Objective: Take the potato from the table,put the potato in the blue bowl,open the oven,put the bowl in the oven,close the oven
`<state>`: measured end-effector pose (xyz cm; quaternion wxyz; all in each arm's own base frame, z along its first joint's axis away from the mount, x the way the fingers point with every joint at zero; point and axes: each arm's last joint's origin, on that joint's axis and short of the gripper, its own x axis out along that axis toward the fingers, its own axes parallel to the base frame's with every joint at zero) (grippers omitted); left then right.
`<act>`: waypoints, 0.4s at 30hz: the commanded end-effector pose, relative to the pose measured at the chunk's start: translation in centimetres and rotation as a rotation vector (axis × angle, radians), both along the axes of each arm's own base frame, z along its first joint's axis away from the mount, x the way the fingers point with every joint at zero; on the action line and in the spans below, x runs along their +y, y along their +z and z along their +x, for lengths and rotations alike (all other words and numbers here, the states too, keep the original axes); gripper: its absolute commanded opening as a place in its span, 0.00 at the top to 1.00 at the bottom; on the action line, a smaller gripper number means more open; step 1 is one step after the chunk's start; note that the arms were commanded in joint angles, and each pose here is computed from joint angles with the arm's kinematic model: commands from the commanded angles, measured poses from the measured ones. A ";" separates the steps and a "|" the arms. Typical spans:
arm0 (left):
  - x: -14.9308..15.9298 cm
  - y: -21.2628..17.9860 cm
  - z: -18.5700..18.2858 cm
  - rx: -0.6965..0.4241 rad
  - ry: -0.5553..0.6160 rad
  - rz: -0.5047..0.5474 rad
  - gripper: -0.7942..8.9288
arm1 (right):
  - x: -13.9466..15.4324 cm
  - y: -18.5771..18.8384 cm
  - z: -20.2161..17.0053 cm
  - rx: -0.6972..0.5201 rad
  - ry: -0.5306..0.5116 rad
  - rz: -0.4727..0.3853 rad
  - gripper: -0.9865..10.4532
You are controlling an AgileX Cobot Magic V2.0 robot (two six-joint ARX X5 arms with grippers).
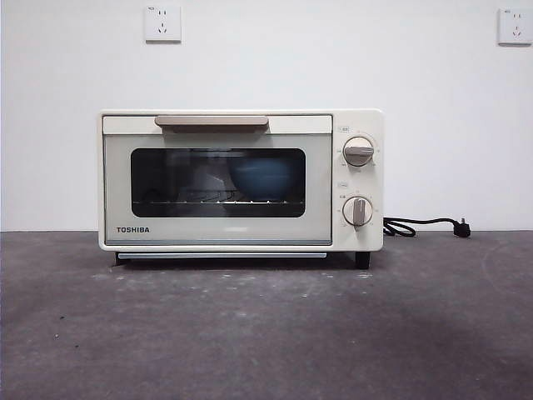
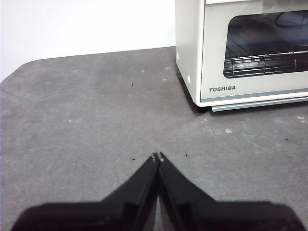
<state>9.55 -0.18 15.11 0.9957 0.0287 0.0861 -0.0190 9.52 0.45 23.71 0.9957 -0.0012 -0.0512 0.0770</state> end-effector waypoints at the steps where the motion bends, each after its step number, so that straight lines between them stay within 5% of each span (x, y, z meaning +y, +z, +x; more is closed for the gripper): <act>1: 0.0 -0.3 0.0 0.008 -0.002 -0.011 0.92 | -0.1 -2.5 0.0 0.009 -0.012 0.012 0.91; 12: 0.0 -0.3 0.0 0.008 -0.002 -0.011 0.92 | -0.1 -7.3 0.2 0.113 -0.011 0.028 0.91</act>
